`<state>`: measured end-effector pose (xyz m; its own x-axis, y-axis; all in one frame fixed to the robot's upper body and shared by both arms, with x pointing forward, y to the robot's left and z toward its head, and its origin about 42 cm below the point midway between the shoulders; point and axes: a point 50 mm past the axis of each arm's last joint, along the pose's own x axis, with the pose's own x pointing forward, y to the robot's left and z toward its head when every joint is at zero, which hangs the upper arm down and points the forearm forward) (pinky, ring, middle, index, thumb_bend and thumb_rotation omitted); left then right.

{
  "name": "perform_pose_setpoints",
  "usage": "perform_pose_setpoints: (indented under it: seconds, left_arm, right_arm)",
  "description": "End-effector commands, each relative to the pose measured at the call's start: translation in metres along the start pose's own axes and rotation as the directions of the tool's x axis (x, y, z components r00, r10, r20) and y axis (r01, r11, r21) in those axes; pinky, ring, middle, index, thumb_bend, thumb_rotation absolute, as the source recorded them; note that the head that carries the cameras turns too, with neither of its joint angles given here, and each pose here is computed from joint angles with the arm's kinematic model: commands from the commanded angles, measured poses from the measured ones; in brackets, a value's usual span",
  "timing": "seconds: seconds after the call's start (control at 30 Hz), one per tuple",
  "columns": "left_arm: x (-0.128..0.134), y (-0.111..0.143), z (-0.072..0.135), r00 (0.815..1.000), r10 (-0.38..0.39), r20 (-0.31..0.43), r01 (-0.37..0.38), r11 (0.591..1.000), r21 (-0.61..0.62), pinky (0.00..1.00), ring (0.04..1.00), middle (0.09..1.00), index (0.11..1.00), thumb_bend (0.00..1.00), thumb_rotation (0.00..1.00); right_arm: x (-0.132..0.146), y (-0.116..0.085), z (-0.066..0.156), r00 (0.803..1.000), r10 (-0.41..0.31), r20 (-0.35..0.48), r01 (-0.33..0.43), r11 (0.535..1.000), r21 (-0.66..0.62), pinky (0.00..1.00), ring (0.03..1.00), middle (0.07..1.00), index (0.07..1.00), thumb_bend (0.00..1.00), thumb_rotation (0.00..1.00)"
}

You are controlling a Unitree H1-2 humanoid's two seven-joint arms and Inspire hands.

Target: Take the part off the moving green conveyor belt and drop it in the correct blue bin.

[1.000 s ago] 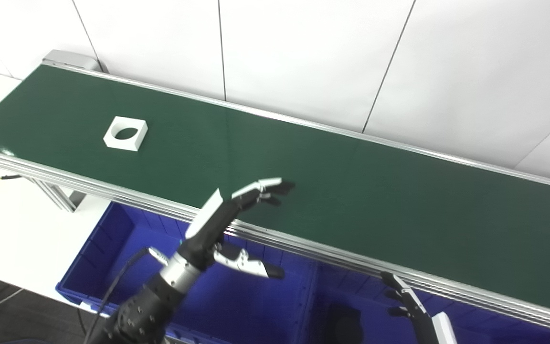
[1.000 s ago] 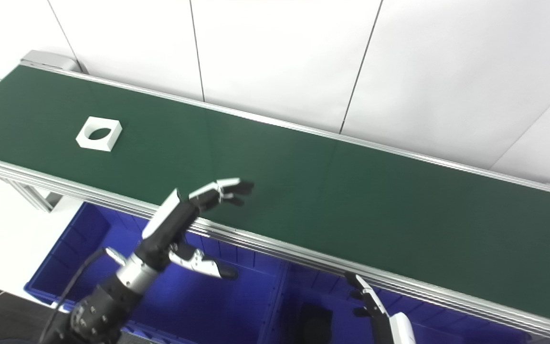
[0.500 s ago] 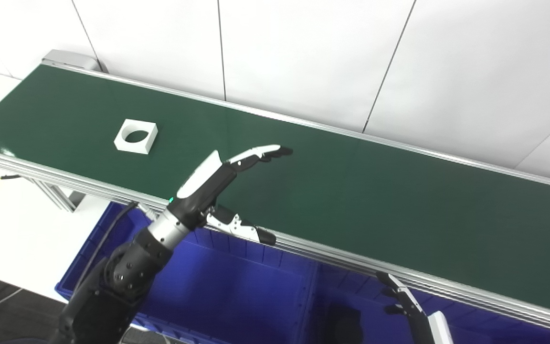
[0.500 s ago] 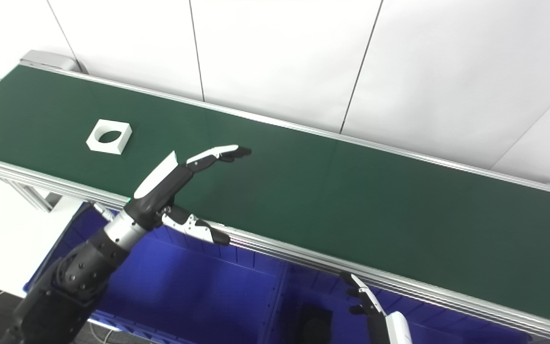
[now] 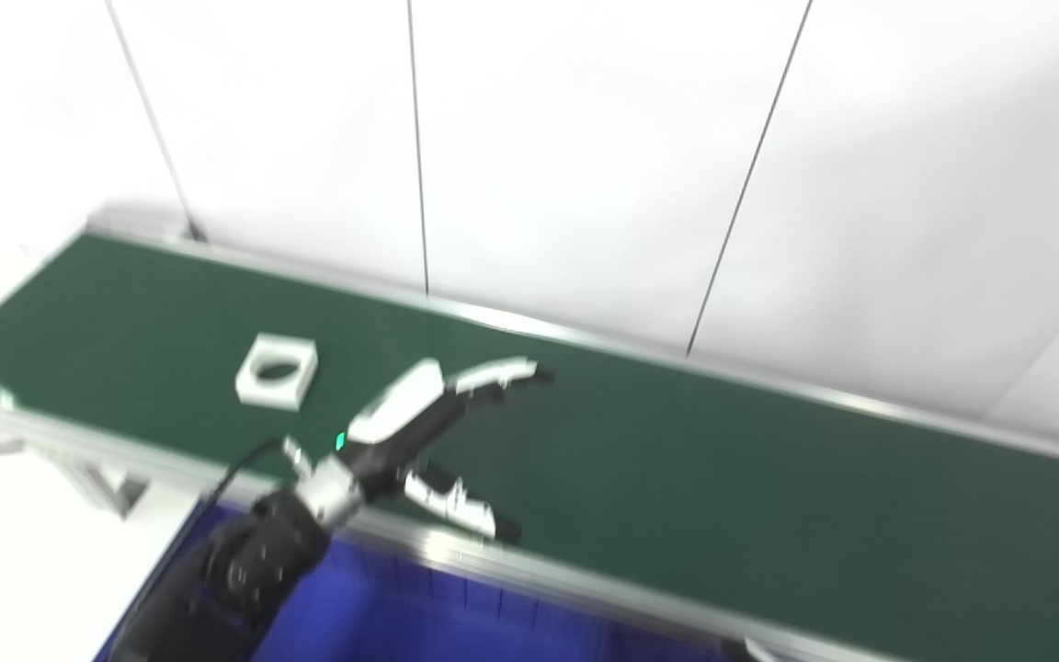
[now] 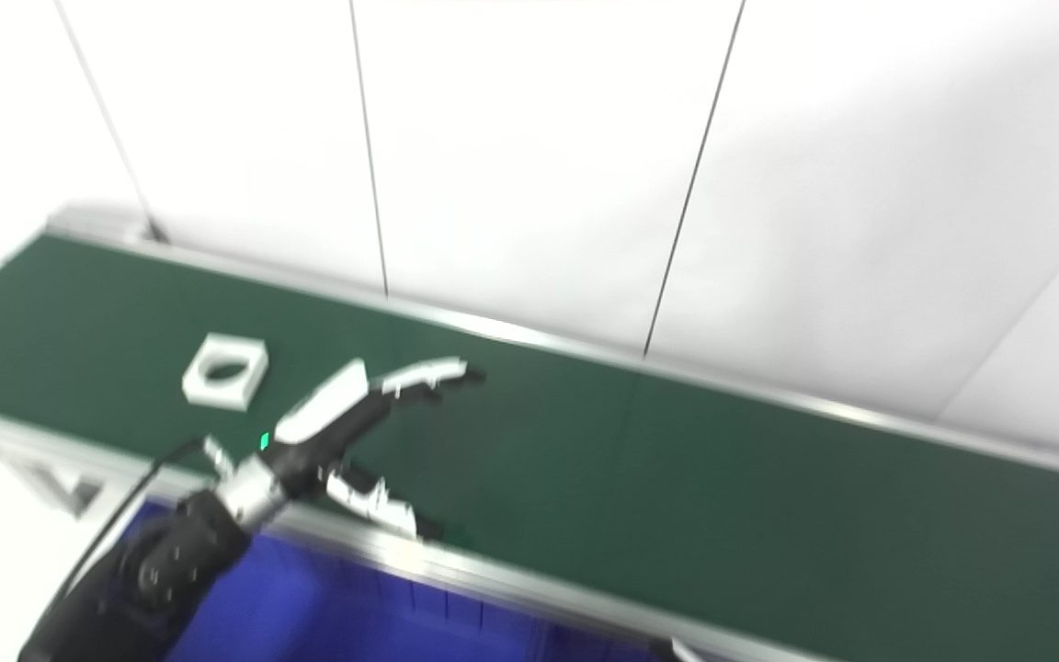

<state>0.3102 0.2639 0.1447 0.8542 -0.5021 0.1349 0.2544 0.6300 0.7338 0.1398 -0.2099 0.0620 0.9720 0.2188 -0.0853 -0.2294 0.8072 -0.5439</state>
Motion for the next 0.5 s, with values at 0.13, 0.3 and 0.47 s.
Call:
perform_pose_setpoints:
  seconds: [0.13, 0.3, 0.47]
  left_arm:
    - [0.011, 0.027, -0.005, 0.999, 0.037, 0.016, -0.038, 0.997, 0.073, 0.79, 0.877, 0.918, 0.895, 0.83, 0.41]
    - [0.015, 0.033, -0.017, 1.0, 0.03, -0.009, -0.029, 0.993, 0.114, 0.77, 0.871, 0.914, 0.895, 0.84, 0.4]
    - [0.018, 0.041, -0.029, 0.998, 0.009, -0.06, 0.001, 0.985, 0.171, 0.8, 0.88, 0.918, 0.905, 0.86, 0.41]
  right_arm:
    - [0.002, -0.005, 0.006, 0.997, -0.039, 0.071, 0.039, 0.999, 0.008, 0.63, 0.778, 0.825, 0.822, 1.0, 0.28]
    - [0.003, -0.005, 0.007, 0.997, -0.04, 0.068, 0.039, 0.999, 0.016, 0.63, 0.776, 0.826, 0.825, 1.0, 0.27]
    - [0.003, -0.005, 0.006, 0.996, -0.042, 0.077, 0.041, 0.999, 0.019, 0.65, 0.795, 0.832, 0.827, 1.0, 0.27]
